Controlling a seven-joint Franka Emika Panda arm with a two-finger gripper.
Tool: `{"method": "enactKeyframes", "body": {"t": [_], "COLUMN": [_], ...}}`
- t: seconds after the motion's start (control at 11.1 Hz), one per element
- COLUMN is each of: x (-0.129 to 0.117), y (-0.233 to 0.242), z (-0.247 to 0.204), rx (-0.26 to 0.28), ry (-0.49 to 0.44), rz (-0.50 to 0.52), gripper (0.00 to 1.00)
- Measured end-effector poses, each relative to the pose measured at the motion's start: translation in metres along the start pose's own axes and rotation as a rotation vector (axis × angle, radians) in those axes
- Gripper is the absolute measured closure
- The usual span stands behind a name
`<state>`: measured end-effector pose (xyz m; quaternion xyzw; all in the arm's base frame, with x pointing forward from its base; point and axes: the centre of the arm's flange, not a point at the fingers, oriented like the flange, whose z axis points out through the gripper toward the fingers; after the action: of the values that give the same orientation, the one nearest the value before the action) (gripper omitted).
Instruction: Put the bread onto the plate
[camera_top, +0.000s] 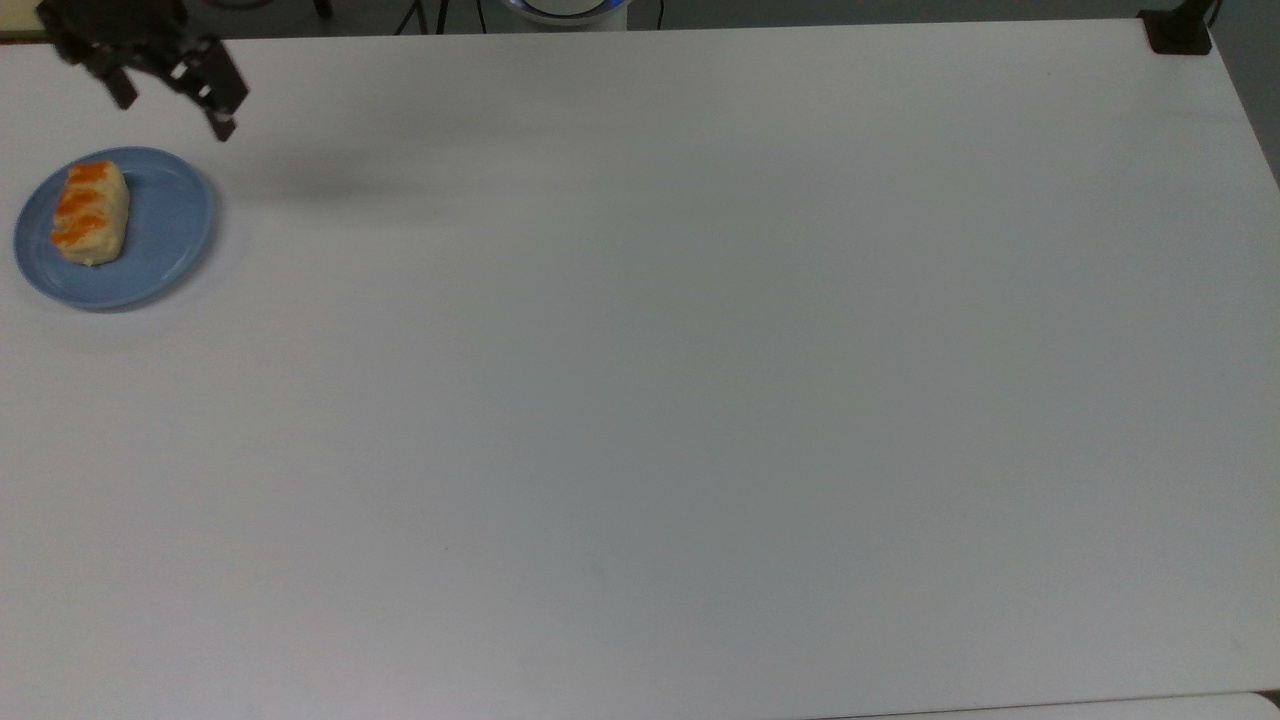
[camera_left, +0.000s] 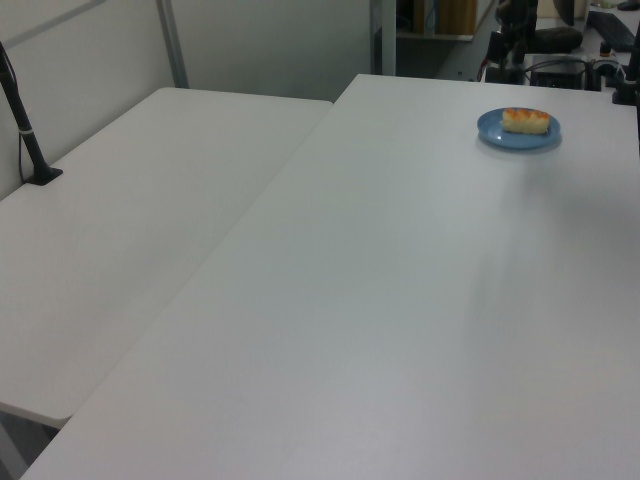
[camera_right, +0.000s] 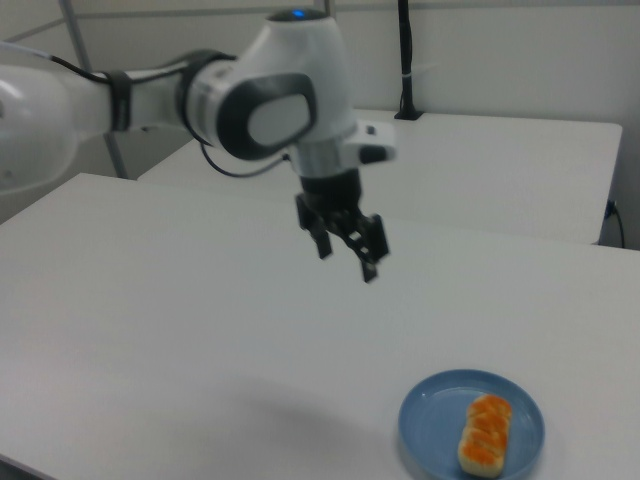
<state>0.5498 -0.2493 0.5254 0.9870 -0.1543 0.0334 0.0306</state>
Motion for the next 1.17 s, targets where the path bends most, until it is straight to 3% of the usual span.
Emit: {"method": "enactKeyframes", "body": {"t": [0.45,0.81,1.17], "x": [-0.019,-0.031,-0.035], "y": [-0.122,-0.193,-0.181], "z": [-0.058,-0.071,-0.098], "rx": [0.029,0.037,0.035], "ry": [0.012,0.014,0.011], "rz": [0.14,-0.038,-0.162], "gripper": [0.0,0.0,0.0]}}
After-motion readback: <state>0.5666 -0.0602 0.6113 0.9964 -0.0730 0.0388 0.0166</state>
